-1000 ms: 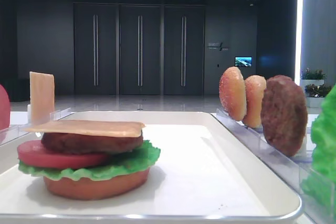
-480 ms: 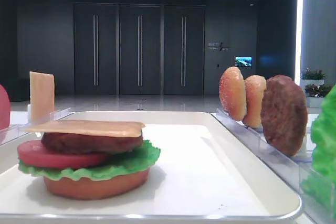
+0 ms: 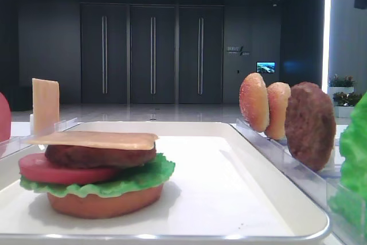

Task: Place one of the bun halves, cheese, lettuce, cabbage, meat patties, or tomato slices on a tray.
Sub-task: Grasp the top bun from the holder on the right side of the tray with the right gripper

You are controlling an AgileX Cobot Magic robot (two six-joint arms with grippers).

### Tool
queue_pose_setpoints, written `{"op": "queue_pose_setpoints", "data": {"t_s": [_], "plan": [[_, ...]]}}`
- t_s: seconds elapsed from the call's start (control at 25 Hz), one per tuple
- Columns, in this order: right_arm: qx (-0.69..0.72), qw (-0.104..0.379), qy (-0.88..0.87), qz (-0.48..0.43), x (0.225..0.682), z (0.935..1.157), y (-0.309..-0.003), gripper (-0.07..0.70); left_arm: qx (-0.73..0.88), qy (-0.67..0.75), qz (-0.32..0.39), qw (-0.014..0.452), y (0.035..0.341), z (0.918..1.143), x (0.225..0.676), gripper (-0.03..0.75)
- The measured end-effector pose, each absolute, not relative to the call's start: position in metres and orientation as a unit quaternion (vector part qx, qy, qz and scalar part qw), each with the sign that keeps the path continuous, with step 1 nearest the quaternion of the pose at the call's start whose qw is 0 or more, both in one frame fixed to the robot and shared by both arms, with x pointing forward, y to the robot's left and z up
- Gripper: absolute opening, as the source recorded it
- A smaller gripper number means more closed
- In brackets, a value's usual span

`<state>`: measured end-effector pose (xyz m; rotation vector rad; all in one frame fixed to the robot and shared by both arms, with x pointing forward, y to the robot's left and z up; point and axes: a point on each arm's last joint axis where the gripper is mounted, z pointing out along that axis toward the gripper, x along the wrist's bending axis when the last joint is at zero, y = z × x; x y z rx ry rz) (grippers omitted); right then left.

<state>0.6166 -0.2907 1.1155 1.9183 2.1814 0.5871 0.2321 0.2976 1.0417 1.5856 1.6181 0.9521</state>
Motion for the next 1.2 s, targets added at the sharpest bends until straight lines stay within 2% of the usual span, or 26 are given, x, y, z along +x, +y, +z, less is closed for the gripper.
{"op": "queue_pose_setpoints", "data": {"t_s": [0.12, 0.32, 0.52, 0.68, 0.8, 0.88, 1.0, 1.2], "plan": [[0.619, 0.089, 0.751, 0.209, 0.617, 1.116, -0.261, 0.300, 0.608, 0.620, 0.365, 0.335, 0.298, 1.042, 0.232, 0.345], [0.565, 0.108, 0.776, 0.259, 0.614, 1.120, -0.190, 0.316, 0.605, 0.623, 0.364, 0.337, 0.298, 1.042, 0.232, 0.345], [0.543, 0.110, 0.797, 0.241, 0.613, 1.101, -0.144, 0.330, 0.604, 0.624, 0.363, 0.338, 0.298, 1.042, 0.232, 0.345], [0.549, 0.101, 0.800, 0.221, 0.619, 1.084, -0.136, 0.330, 0.604, 0.624, 0.363, 0.338, 0.298, 1.042, 0.232, 0.345], [0.551, 0.103, 0.800, 0.215, 0.621, 1.080, -0.137, 0.337, 0.604, 0.624, 0.363, 0.338, 0.298, 1.042, 0.232, 0.345], [0.551, 0.103, 0.800, 0.213, 0.622, 1.078, -0.136, 0.370, 0.603, 0.625, 0.363, 0.338, 0.298, 1.042, 0.232, 0.345], [0.566, 0.095, 0.792, 0.208, 0.624, 1.072, -0.135, 0.460, 0.603, 0.625, 0.363, 0.338, 0.298, 1.042, 0.232, 0.345], [0.603, 0.077, 0.770, 0.195, 0.631, 1.058, -0.138, 0.493, 0.603, 0.625, 0.363, 0.338, 0.298, 1.042, 0.232, 0.345]]}}
